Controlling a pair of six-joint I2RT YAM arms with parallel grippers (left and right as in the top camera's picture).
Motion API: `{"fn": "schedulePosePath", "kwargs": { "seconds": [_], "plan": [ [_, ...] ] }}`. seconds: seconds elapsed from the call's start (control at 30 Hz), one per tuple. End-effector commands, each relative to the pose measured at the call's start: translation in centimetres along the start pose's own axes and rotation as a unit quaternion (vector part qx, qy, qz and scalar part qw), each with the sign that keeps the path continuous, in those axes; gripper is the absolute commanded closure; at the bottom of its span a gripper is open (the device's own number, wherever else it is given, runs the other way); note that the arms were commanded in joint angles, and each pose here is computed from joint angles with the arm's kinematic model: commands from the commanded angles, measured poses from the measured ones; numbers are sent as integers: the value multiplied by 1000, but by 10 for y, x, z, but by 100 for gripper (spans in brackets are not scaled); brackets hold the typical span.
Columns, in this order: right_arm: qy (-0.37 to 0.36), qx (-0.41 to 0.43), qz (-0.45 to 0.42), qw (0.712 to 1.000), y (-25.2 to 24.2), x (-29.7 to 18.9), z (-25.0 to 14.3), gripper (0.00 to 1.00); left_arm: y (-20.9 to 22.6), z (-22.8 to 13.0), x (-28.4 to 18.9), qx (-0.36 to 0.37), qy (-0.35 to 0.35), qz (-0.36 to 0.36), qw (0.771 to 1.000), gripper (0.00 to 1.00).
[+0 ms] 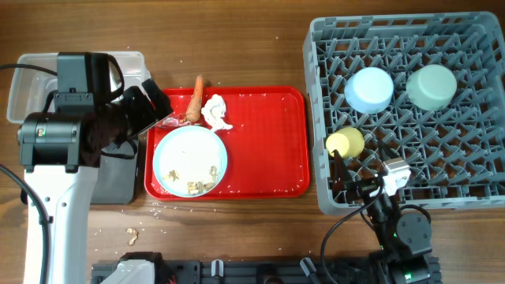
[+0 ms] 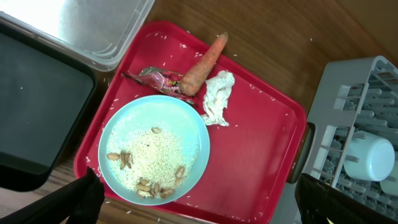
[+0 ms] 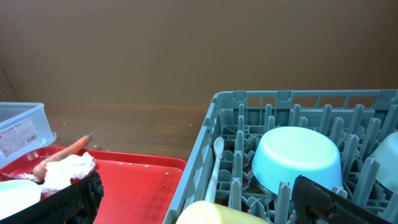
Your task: Sort waste into correct bins and load items into the dishwasher rack
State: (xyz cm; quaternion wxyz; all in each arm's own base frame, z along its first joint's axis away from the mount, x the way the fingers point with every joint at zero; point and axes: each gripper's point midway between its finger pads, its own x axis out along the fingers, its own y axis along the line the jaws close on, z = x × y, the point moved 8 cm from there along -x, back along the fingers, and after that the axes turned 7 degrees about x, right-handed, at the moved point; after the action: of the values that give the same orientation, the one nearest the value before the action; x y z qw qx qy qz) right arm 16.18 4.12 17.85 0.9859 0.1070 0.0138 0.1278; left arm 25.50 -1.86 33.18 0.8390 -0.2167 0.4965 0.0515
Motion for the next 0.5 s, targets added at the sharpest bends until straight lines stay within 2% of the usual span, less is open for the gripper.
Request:
{"fn": "schedulePosePath", "kwargs": {
  "seconds": [0.0, 0.13, 0.17, 0.27, 0.3, 0.37, 0.43, 0.47],
  "plan": [
    [-2, 10, 5, 1000, 0, 0, -3, 0, -7, -5, -2, -12, 28, -45, 999, 0],
    [-2, 10, 5, 1000, 0, 0, -3, 0, -17, 5, 5, 0, 6, -68, 998, 4],
    [-2, 10, 5, 1000, 0, 0, -3, 0, -21, 8, 11, 11, 1, -70, 998, 8],
    [-2, 10, 5, 1000, 0, 0, -3, 0, -37, 12, 46, 53, 9, -39, 998, 16],
    [-2, 10, 5, 1000, 0, 0, -3, 0, -43, 10, 63, 66, 21, -21, 997, 22],
    [-2, 10, 5, 1000, 0, 0, -3, 0, -57, 5, 95, 106, 44, -1, 993, 28],
    [-2, 10, 5, 1000, 0, 0, -3, 0, -67, -1, 123, 136, 61, 22, 989, 41],
    [-2, 10, 5, 1000, 0, 0, -3, 0, -72, -6, 143, 151, 66, 51, 985, 43]
  ]
}}
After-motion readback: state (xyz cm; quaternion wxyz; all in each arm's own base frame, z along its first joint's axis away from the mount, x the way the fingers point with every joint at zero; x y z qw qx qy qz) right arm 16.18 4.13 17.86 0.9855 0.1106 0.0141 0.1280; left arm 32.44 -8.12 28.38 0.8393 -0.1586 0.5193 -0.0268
